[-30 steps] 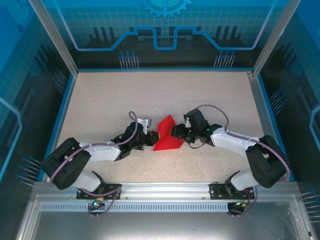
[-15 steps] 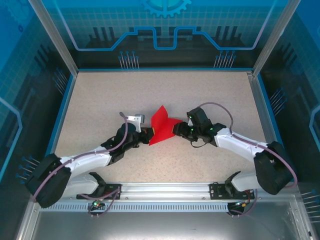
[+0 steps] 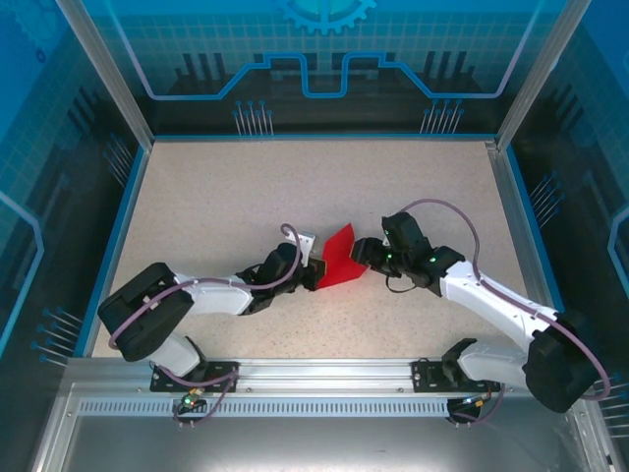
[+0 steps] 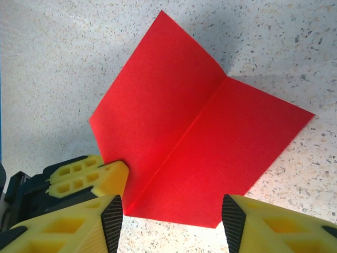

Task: Fold a paper plane with a square sheet of paper (pick it up from the middle)
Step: Fourth fold the wing at the center of the table.

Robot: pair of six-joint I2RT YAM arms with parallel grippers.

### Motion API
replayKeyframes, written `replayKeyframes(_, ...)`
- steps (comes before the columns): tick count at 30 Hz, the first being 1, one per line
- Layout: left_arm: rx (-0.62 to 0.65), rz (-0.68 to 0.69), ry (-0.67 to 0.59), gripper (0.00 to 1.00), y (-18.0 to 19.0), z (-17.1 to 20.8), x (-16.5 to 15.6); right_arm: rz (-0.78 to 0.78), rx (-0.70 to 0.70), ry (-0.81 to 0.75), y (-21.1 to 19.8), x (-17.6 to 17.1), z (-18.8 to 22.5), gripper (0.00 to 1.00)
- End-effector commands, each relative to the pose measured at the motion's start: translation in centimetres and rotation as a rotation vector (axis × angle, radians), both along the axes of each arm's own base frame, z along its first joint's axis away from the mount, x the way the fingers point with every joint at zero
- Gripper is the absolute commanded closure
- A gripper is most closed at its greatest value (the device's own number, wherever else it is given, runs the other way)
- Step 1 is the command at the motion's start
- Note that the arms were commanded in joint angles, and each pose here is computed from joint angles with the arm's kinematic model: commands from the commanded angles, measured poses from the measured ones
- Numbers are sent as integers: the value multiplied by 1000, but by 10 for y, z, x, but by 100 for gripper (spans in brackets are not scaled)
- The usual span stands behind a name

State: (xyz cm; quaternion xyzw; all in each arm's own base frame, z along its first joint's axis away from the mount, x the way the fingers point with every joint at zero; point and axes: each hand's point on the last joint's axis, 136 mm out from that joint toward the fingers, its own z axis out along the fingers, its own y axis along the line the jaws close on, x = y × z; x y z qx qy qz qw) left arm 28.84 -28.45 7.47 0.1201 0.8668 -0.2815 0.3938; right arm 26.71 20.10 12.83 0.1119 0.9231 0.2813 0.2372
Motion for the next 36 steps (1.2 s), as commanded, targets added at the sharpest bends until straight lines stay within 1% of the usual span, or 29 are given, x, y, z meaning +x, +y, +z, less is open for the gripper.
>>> replayKeyframes(1, 35, -21, -80, 91, -13, 10, 7, -7, -20, 27, -7, -5, -13, 44)
replayKeyframes(4, 79, -43, -63, 91, -21, -4, 1, 1, 4, 53, -1, -6, -21, 45)
replayKeyframes(8, 60, -63, 10, 91, -30, -20, -6, 9, 46, 95, 9, -6, -39, 48)
replayKeyframes(13, 0, -82, 124, 91, -41, -23, -15, 19, 56, 123, 12, -7, -58, 51)
replayKeyframes(16, -44, -65, 189, 91, -44, -21, -16, 33, 64, 111, 13, -5, -63, 51)
replayKeyframes(20, -132, -38, 264, 91, -42, -20, -11, 65, 87, 104, 19, -3, -71, 52)
replayKeyframes(24, -224, -65, 332, 90, -45, -19, -10, 80, 107, 116, 24, 1, -80, 52)
replayKeyframes(28, -268, -82, 370, 89, -46, -20, -10, 71, 119, 118, 22, 4, -83, 51)
replayKeyframes(36, -287, -100, 413, 88, -48, -31, -11, 54, 139, 123, 20, 9, -87, 51)
